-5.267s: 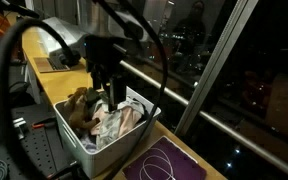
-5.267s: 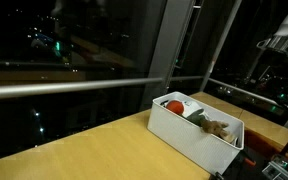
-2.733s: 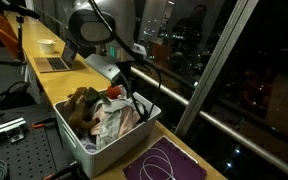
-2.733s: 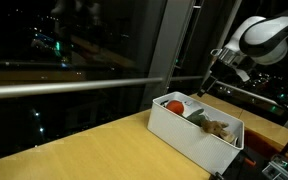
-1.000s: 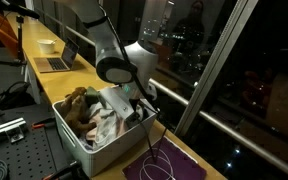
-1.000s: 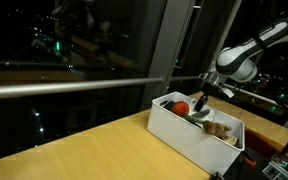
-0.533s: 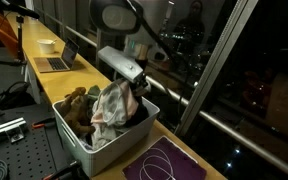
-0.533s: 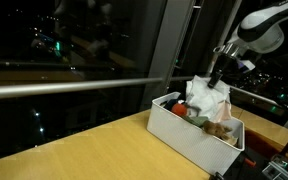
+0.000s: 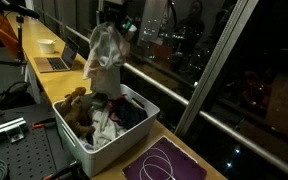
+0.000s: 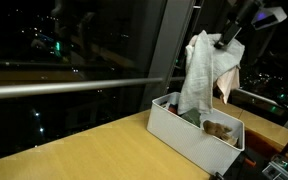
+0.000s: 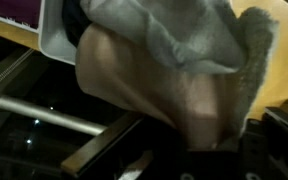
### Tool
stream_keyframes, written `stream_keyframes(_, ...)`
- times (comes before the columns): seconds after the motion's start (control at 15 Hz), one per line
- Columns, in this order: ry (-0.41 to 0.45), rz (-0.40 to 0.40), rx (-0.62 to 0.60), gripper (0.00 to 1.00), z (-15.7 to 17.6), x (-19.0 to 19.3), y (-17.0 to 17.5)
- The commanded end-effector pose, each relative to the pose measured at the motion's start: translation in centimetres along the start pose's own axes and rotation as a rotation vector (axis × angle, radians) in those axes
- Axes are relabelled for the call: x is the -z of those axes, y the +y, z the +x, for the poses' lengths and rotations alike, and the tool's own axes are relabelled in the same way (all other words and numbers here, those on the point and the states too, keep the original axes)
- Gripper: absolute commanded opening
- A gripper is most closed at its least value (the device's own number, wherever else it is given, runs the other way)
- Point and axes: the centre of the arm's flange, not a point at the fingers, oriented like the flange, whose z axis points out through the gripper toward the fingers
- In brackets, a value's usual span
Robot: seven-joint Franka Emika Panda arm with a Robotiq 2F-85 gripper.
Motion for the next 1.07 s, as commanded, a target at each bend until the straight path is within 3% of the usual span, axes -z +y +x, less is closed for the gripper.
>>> stream_keyframes(0.0, 0.015, -0.026, 0.115, 0.05, 5.1, 4.8, -7.7)
stream_keyframes(0.27, 0.031, -0.042, 0.213, 0.05, 8.6, 7.6, -15.7)
stream_keyframes(0.67, 0.004, -0.001, 0.269, 0.05, 9.0, 3.9, -20.4)
stream_keyframes(0.73, -0.005, 0.002, 0.276, 0.47, 9.0, 3.4, -20.8)
stream_keyframes(0.8, -0.015, 0.003, 0.281, 0.47, 9.1, 2.5, -21.4)
stream_keyframes(1.0, -0.035, 0.012, 0.280, 0.69, 9.3, 1.2, -21.5)
